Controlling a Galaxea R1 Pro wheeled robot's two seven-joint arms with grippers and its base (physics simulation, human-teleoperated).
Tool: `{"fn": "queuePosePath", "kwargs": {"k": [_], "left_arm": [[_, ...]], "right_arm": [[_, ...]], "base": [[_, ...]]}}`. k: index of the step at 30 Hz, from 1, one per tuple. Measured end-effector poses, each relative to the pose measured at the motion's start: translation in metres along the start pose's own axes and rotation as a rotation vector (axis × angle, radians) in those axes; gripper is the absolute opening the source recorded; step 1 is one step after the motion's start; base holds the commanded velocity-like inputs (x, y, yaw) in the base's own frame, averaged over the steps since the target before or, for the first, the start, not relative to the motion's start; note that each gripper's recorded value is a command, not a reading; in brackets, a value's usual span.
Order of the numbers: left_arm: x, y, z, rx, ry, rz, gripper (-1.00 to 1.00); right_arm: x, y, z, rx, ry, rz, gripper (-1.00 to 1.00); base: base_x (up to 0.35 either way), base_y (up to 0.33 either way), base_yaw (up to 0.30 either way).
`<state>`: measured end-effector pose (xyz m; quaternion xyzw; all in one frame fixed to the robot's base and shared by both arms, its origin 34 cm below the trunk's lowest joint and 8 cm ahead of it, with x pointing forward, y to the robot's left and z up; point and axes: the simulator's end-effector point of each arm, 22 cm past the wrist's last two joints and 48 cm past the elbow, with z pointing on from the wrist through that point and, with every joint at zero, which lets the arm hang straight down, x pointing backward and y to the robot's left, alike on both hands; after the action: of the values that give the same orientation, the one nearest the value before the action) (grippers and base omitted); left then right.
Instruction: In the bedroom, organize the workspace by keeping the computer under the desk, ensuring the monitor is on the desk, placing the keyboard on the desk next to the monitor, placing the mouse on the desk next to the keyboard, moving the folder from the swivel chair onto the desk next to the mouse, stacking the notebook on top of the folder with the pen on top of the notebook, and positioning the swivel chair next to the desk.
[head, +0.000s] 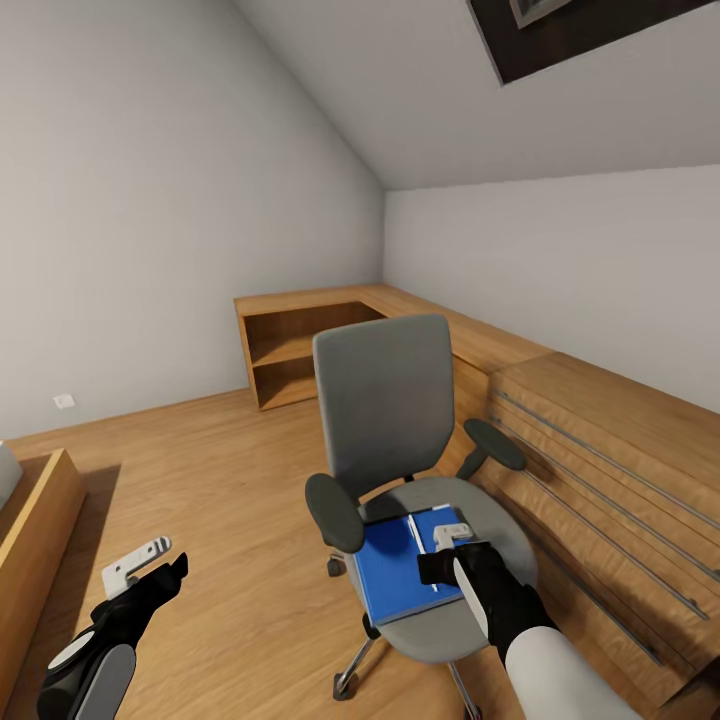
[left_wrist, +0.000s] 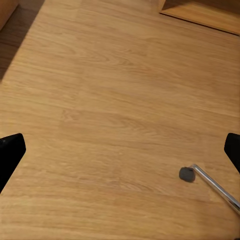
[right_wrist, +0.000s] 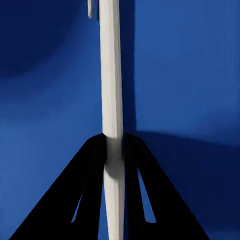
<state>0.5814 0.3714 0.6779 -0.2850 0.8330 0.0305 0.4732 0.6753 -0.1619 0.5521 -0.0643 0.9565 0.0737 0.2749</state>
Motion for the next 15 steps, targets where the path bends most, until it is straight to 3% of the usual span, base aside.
{"fn": "queuePosePath", "kwargs": {"k": [6,15], "left_arm": [[-0.011,-0.003,-0.005,-0.001,-0.004,0.001,1.0],[-0.026,-0.009,-0.013,-0.001,-0.005,0.002,1.0]], "right_arm": [[0.007,0.003,-0.004,-0.005,0.034,0.005,-1.0],[-0.004,0.003,-0.018,-0.003,0.036,0.001,-1.0]], "base": [[0.0,0.0,0.0],[0.0,0.0,0.0]]}}
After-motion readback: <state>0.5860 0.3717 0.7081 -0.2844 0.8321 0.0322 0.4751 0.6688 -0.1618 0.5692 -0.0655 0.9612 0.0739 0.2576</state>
